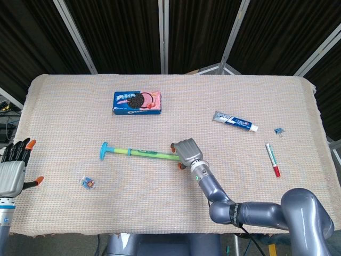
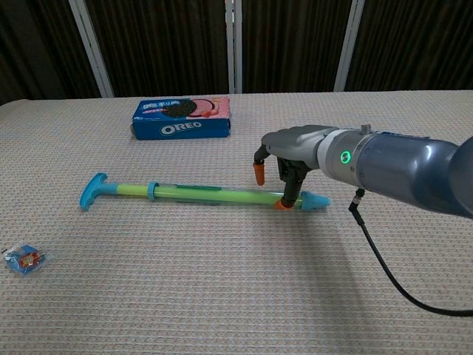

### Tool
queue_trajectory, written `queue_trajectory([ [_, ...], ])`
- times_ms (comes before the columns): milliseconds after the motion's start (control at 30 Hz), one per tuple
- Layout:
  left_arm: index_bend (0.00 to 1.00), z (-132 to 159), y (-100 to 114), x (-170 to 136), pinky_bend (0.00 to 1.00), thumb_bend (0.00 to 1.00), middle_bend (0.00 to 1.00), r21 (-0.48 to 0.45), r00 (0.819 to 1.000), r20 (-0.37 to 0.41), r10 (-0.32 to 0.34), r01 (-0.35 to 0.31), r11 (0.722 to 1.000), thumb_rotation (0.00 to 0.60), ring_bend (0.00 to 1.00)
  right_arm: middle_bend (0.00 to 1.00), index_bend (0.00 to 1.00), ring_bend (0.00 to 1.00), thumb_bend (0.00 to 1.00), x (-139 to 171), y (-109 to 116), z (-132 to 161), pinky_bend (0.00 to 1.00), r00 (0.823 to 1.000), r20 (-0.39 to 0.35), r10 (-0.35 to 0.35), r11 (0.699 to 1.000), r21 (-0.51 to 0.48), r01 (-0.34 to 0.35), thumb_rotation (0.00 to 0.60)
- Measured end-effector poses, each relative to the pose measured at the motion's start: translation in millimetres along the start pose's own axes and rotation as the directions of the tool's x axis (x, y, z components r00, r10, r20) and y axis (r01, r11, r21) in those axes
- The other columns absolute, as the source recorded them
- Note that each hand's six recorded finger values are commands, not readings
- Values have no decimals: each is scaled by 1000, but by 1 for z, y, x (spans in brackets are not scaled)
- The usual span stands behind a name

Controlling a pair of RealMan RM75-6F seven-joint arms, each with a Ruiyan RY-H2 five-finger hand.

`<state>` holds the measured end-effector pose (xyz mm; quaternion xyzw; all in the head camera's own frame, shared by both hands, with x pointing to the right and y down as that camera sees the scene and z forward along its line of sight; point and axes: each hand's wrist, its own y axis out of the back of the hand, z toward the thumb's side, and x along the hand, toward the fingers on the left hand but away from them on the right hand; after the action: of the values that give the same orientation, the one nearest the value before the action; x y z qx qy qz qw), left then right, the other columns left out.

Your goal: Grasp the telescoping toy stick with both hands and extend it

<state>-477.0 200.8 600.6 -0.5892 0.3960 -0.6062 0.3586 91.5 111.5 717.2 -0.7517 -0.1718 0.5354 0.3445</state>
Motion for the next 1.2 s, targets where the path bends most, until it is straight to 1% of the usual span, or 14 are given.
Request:
queue_trajectory([
  [200, 0, -2, -1, 0, 0, 0, 0, -2, 1000, -6, -3, 3, 1000, 600, 0, 1000, 422, 1000, 172, -6, -6, 3, 1000, 1000, 11, 3, 1000, 25, -3, 600],
  [367, 0, -3, 0, -1, 0, 0, 0, -5, 1000, -11, -1, 1, 1000, 600, 0, 1000, 423, 1000, 221, -11, -9, 3, 1000, 1000, 22, 9, 999, 39, -10, 600],
  [433, 0, -4, -1, -1, 0, 0, 0, -3, 1000, -11, -3, 3, 1000, 600, 0, 1000, 438, 1000, 253, -12, -11, 2, 1000, 1000, 27, 15, 999, 41, -16, 600],
  [600, 0, -3, -2, 0, 0, 0, 0, -3, 1000, -11, -7, 7, 1000, 600, 0, 1000, 526, 1000, 346, -13, -13, 1, 1000, 999, 31, 26, 999, 34, -27, 600],
  [800, 0, 1, -2, 3, 0, 0, 0, -5, 1000, 0, -11, 11, 1000, 600, 0, 1000, 556, 1000, 356, -10, -12, -1, 1000, 999, 28, 29, 999, 21, -29, 600],
  [833, 0, 2, -2, 3, 13, 0, 37, -7, 1000, 2, -12, 12, 1000, 600, 16, 1000, 559, 1000, 357, -9, -11, -1, 1000, 999, 28, 29, 999, 18, -29, 600],
  [867, 0, 3, -2, 4, 55, 0, 100, -10, 1000, 4, -13, 13, 1000, 600, 61, 1000, 565, 1000, 359, -8, -10, -2, 1000, 999, 28, 30, 999, 14, -30, 600],
  [900, 0, 6, -1, 5, 158, 0, 236, -15, 1000, 9, -12, 12, 1000, 600, 173, 1000, 571, 1000, 361, -7, -10, -2, 1000, 999, 28, 31, 999, 10, -31, 600],
  [933, 0, 8, 1, 7, 301, 0, 405, -20, 1000, 14, -8, 8, 1000, 600, 320, 1000, 574, 1000, 364, -6, -9, -2, 1000, 999, 28, 32, 999, 6, -32, 600],
  [1000, 4, 15, 5, 13, 526, 0, 607, -32, 999, 35, 8, -7, 999, 600, 529, 1000, 582, 1000, 372, -3, -8, -3, 1000, 999, 32, 37, 999, -6, -37, 600],
  [1033, 21, 19, 7, 16, 635, 0, 684, -37, 999, 47, 15, -13, 999, 600, 610, 1000, 584, 1000, 373, -2, -8, -4, 1000, 999, 35, 39, 999, -11, -39, 600],
  [1067, 43, 23, 9, 20, 701, 0, 726, -41, 998, 61, 21, -18, 999, 600, 657, 1000, 585, 1000, 376, 0, -7, -5, 1000, 998, 40, 41, 999, -18, -41, 600],
  [1133, 175, 33, 10, 26, 861, 0, 824, -49, 995, 93, 21, -16, 999, 600, 763, 1000, 586, 1000, 379, 3, -7, -8, 1000, 998, 51, 46, 999, -27, -45, 600],
  [1200, 275, 46, 11, 34, 939, 0, 873, -53, 991, 133, 12, -5, 999, 600, 818, 1000, 589, 1000, 381, 5, -8, -10, 1000, 996, 64, 56, 998, -39, -53, 600],
])
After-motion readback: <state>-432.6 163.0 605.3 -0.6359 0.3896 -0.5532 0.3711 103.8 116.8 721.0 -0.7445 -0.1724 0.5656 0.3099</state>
